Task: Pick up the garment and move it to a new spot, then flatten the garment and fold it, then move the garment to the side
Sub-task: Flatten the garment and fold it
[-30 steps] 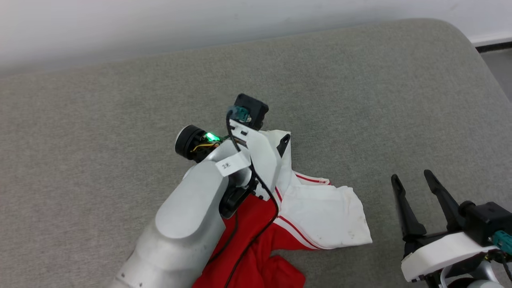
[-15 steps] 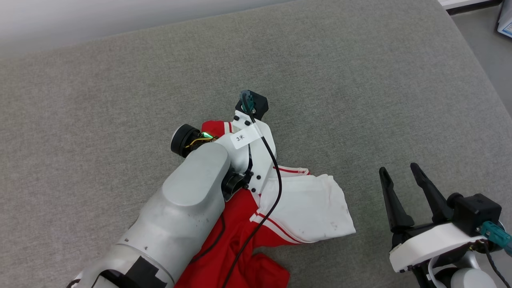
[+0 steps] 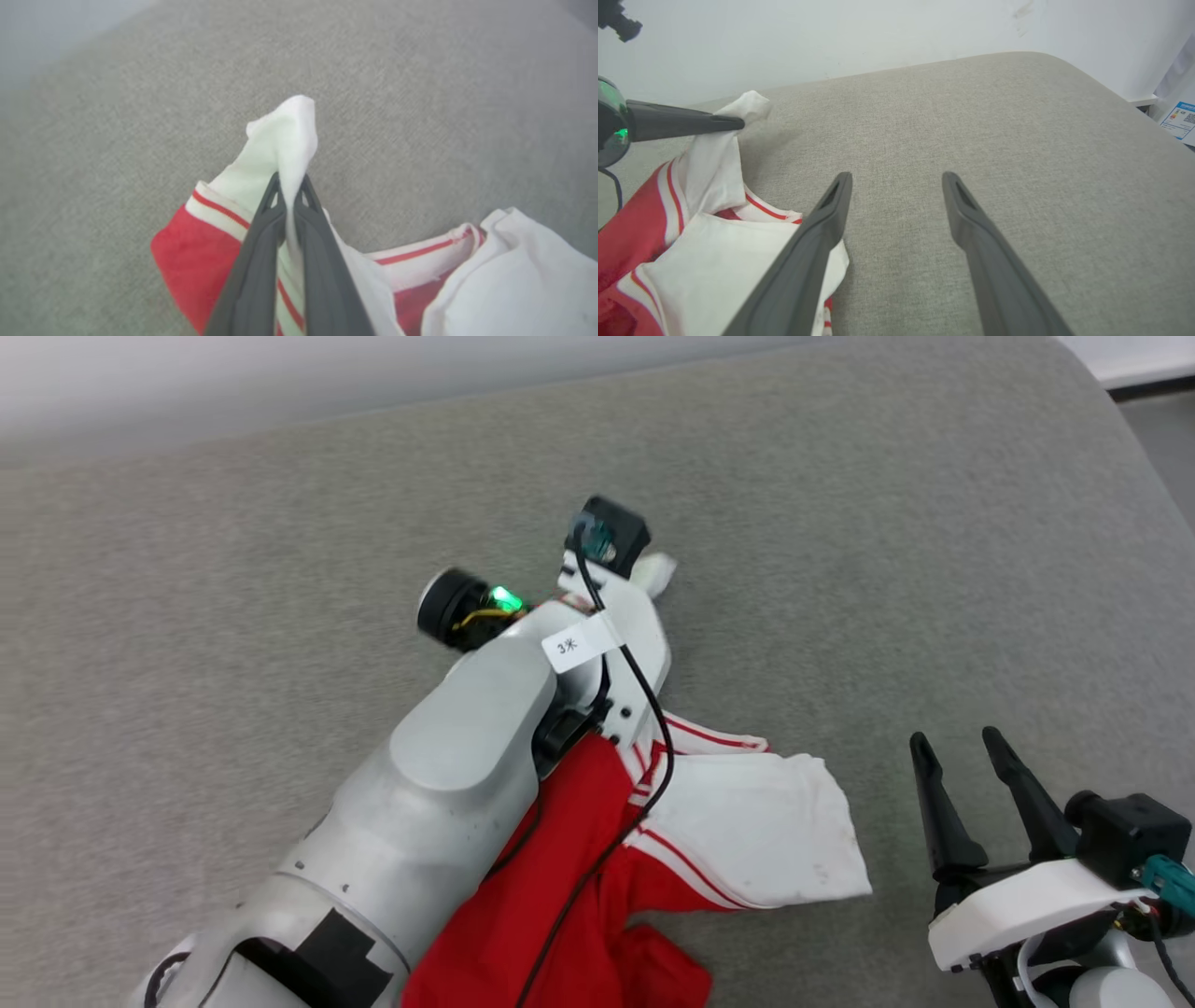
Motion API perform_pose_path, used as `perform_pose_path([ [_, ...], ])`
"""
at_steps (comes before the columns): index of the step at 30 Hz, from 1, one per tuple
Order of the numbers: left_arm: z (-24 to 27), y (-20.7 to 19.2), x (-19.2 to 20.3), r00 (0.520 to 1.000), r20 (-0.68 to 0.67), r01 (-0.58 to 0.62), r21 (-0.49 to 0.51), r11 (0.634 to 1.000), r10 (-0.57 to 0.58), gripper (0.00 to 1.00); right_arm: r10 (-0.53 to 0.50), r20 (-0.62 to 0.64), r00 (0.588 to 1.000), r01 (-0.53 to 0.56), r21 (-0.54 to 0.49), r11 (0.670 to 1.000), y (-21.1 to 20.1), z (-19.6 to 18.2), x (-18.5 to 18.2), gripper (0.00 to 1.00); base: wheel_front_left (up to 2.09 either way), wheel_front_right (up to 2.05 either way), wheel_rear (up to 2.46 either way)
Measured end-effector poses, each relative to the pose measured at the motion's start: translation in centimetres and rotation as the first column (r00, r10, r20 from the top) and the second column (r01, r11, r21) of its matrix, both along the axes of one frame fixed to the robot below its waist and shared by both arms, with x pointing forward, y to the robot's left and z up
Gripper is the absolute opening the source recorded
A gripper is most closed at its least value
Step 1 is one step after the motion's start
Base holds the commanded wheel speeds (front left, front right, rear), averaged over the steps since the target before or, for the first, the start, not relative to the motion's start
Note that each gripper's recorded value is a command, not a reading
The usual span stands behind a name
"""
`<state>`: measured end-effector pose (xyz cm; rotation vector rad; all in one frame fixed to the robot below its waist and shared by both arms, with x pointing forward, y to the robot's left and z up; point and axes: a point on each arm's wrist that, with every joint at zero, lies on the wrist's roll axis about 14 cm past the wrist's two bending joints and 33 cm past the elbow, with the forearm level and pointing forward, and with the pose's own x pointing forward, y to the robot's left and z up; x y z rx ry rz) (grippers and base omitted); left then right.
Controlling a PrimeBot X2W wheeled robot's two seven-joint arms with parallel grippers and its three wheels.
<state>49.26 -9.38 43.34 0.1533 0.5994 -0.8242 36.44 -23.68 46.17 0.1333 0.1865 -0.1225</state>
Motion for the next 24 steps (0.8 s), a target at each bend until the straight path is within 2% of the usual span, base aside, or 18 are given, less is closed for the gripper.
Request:
perform_pose_path([
  [5, 5.2, 2.0, 1.6, 0.987, 0.141, -0.057, -0.121, 0.991, 0.074, 0.0, 0.04, 0.006, 0.999, -0.04, 0.007, 0.999, 1.2, 0.4, 0.6, 1.0, 0.0, 0.0, 0.0],
  [10, 6.7, 7.5, 1.2, 0.96, 0.18, -0.181, -0.177, 0.967, 0.213, 0.0, 0.086, 0.02, 0.996, -0.086, 0.011, 0.996, 2.6, 1.1, 0.9, 1.0, 0.0, 0.0, 0.0],
  [13, 6.5, 11.5, 0.0, 0.935, 0.168, -0.28, -0.194, 0.94, 0.313, 0.0, 0.116, 0.021, 0.993, -0.116, 0.016, 0.993, 3.5, 1.4, 0.9, 1.0, 0.0, 0.0, 0.0],
  [16, 5.6, 15.8, -1.8, 0.894, 0.132, -0.399, -0.196, 0.896, 0.428, 0.0, 0.14, 0.035, 0.99, -0.14, 0.015, 0.99, 4.2, 2.0, 1.1, 1.0, 0.0, 0.0, 0.0],
  [18, 4.3, 18.7, -3.4, 0.857, 0.088, -0.488, -0.185, 0.853, 0.508, 0.0, 0.153, 0.035, 0.988, -0.153, 0.014, 0.988, 4.6, 2.1, 0.9, 1.0, 0.0, 0.0, 0.0],
  [24, 0.1, 24.7, -9.1, 0.713, -0.067, -0.699, -0.152, 0.699, 0.698, 0.0, 0.179, 0.044, 0.983, -0.18, 0.012, 0.984, 5.4, 2.9, 0.7, 1.0, 0.0, 0.0, 0.0],
])
